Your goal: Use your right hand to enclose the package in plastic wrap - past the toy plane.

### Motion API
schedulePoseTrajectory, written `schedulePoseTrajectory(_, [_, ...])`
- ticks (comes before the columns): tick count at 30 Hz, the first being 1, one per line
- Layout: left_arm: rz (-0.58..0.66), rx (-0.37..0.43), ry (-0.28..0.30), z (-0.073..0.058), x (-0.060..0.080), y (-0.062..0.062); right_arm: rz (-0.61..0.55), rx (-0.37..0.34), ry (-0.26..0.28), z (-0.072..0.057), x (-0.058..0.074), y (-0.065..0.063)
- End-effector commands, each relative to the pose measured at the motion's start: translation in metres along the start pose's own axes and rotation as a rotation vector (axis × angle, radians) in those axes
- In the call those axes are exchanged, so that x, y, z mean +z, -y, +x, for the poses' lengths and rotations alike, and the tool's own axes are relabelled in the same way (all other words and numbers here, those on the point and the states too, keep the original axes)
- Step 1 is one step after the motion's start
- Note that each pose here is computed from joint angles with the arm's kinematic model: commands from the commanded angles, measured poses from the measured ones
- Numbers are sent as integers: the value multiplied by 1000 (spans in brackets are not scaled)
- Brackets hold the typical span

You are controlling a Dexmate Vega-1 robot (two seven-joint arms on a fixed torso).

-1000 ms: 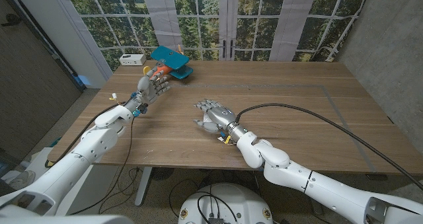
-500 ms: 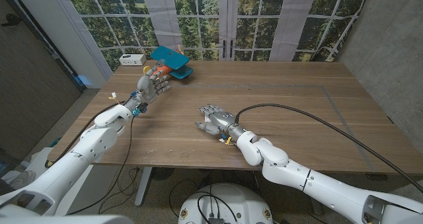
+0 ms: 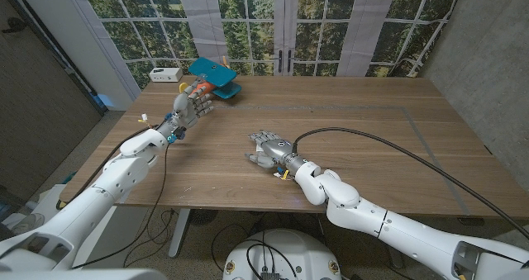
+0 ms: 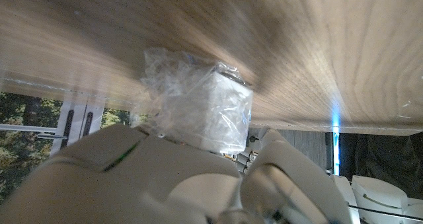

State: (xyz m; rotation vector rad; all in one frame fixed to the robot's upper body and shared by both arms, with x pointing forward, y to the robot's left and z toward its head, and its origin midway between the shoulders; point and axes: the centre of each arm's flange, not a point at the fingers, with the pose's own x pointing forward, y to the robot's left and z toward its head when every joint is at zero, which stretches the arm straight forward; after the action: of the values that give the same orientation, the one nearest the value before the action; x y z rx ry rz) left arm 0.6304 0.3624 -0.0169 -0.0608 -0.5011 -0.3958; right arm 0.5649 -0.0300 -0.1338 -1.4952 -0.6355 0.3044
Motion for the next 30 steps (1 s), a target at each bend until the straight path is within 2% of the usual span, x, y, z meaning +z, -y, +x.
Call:
schedulePoseTrajectory(1, [-4, -3, -6, 4, -2, 0, 205, -71, 37, 0, -7, 14])
schedulePoseTrajectory(6, [-6, 1, -4, 3, -2, 0, 259, -113, 65, -1, -8, 20])
schedulePoseTrajectory(10, [-7, 1, 1, 3, -2, 1, 298, -174, 107, -3, -6, 27])
schedulePoseTrajectory(20, [-6, -1, 6, 1, -2, 2, 291, -226, 126, -8, -4, 37])
schedulePoseTrajectory(30, [9, 9, 22, -4, -1, 4, 402, -294, 142, -12, -9, 50])
